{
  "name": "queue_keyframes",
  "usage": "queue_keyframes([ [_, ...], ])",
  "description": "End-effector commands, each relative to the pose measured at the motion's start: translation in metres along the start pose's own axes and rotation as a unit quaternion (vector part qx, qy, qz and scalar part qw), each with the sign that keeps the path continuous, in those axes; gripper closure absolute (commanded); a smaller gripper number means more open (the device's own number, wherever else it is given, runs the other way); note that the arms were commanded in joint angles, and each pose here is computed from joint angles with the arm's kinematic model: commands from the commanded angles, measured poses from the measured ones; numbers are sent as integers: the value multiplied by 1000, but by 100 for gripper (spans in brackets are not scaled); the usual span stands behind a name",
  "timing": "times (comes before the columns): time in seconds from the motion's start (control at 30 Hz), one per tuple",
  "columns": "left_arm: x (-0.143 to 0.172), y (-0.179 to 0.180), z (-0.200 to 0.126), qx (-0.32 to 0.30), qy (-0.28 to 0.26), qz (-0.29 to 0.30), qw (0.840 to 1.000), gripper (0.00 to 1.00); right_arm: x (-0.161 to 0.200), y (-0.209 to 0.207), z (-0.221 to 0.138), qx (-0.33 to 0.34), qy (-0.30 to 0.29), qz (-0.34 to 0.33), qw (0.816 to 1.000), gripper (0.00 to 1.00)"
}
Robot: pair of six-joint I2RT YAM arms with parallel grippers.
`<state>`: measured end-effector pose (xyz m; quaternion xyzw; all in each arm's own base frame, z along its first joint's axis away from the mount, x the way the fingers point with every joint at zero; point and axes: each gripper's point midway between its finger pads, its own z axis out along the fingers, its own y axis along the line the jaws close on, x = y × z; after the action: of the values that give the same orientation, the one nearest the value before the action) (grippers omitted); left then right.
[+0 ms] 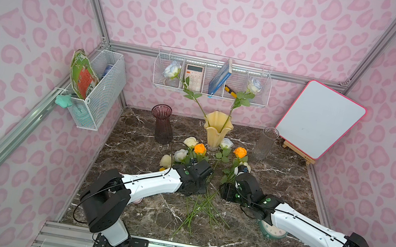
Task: Arrange the flowers in different vases according to their colors
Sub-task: Pick up the flower at the center of the board.
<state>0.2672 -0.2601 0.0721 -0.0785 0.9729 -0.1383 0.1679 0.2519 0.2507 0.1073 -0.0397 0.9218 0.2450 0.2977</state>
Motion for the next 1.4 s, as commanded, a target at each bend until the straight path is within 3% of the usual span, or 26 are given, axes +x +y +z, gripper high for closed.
queue_keyframes([
  [0.0,-1,-7,4,5,5,-9,1000,46,-3,6,2,-16,-5,1,1000,32],
  [0.37,-5,0,30,-17,5,-29,999,53,2,3,3,-18,-7,3,1000,33],
  [0.8,-6,10,47,-41,3,-28,999,72,7,-1,2,-18,-7,7,1000,33],
  [1.17,-16,13,23,-47,-25,-9,999,91,3,3,3,-26,-11,5,1000,33],
  [1.37,-18,11,1,-46,-42,11,998,92,-8,14,3,-34,-16,5,999,32],
])
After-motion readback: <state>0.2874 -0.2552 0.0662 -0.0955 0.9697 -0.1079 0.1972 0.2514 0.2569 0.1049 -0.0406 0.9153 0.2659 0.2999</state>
